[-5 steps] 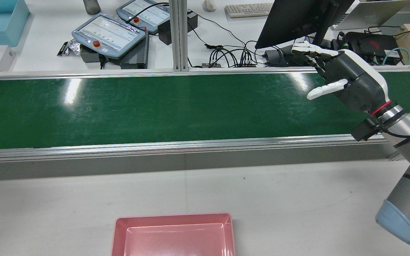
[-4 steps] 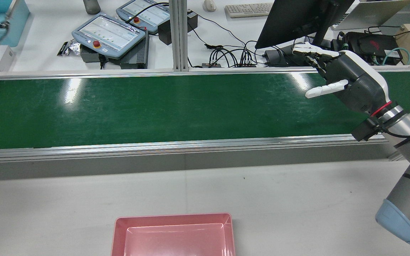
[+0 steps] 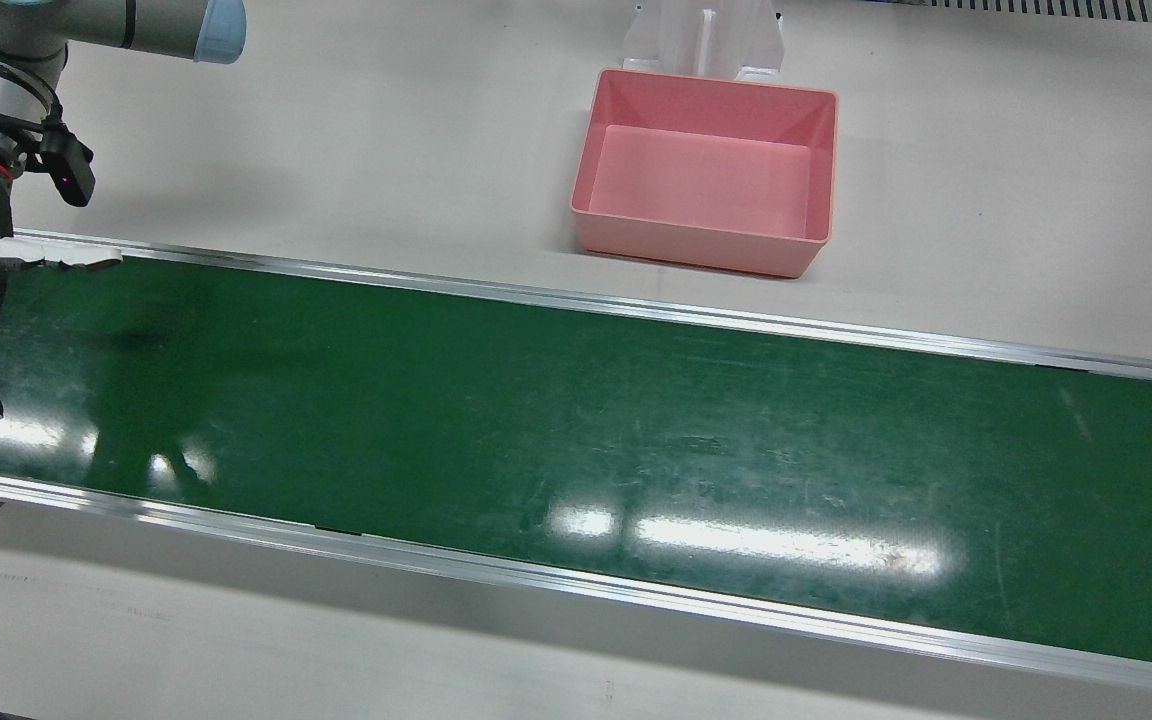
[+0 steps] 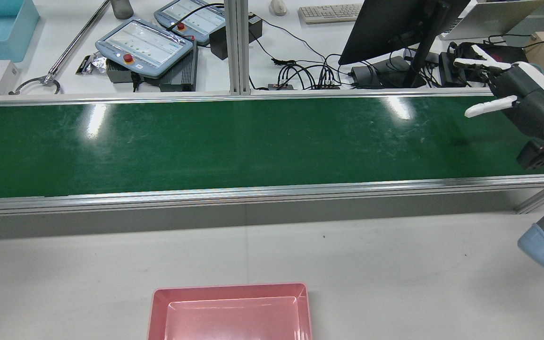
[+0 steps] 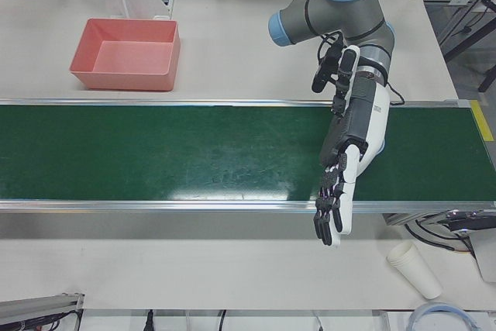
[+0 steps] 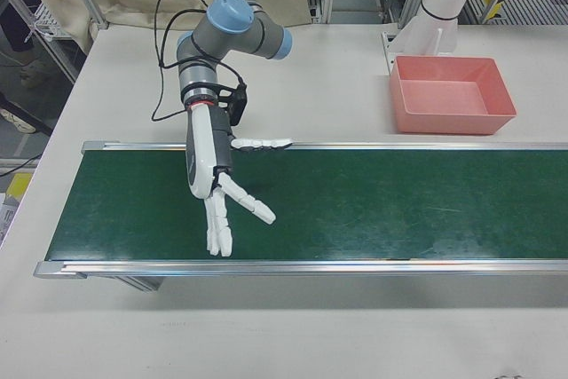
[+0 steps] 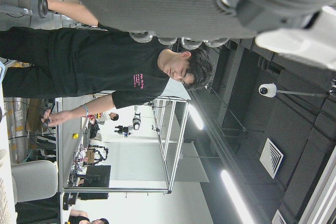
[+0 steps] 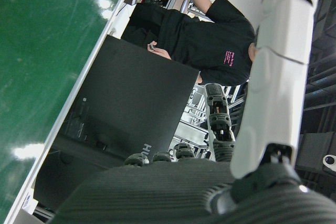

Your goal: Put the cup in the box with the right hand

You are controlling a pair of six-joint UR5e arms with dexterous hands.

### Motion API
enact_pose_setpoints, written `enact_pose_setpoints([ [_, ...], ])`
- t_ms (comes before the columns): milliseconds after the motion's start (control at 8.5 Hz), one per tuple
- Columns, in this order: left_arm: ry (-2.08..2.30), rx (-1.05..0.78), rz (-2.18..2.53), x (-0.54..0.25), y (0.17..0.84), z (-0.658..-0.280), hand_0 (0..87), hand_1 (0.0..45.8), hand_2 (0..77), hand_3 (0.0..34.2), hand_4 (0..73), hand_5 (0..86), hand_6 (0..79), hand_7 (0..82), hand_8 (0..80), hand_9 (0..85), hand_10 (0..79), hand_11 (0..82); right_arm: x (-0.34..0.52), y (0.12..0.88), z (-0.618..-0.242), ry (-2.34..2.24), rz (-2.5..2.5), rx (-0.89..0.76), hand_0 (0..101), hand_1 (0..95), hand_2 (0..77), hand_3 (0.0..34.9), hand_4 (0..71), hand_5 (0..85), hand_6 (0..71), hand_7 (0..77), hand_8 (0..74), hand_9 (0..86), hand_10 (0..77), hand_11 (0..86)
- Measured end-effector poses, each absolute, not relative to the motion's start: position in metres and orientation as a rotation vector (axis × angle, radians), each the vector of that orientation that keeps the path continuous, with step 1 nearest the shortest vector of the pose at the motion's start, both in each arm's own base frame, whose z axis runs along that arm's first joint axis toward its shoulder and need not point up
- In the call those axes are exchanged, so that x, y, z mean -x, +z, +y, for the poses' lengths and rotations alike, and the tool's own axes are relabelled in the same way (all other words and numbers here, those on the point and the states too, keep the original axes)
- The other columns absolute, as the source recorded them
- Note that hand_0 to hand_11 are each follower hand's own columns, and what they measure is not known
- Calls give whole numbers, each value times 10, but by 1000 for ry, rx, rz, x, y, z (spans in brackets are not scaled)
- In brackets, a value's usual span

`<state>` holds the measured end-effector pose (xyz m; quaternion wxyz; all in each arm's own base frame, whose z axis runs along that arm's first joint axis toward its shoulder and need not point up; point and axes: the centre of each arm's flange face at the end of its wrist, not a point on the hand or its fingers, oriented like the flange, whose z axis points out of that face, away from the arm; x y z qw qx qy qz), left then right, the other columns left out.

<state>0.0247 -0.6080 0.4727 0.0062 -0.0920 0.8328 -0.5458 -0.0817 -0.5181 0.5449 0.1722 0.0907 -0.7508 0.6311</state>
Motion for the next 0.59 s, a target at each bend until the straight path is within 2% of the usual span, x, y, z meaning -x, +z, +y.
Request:
enact_pose_setpoints([
  [118,-1709,287,2606,-25,473,-608,0,5,0,0,11,5,0,0,0,0,0,0,78,563,-520,1817,-2088,-273,532,164,55,0,87,49,27,60,0,11,5,16],
  [235,-1709,287,2606,-25,473,-608,0,5,0,0,11,5,0,0,0,0,0,0,78,574,-521,1832,-2062,-277,532,164,55,0,87,49,27,60,0,11,5,16],
  [353,-1708,287,2606,-24,473,-608,0,5,0,0,11,5,0,0,0,0,0,0,78,578,-523,1834,-2062,-276,503,65,33,0,71,27,11,22,0,11,5,11],
  [471,-1709,287,2606,-25,473,-608,0,5,0,0,11,5,0,0,0,0,0,0,79,578,-525,1829,-2077,-271,479,158,49,0,33,27,11,22,0,11,5,11],
  [588,-1708,287,2606,-25,473,-608,0,5,0,0,11,5,0,0,0,0,0,0,79,577,-527,1822,-2090,-269,476,82,11,0,60,27,5,22,0,11,5,11],
])
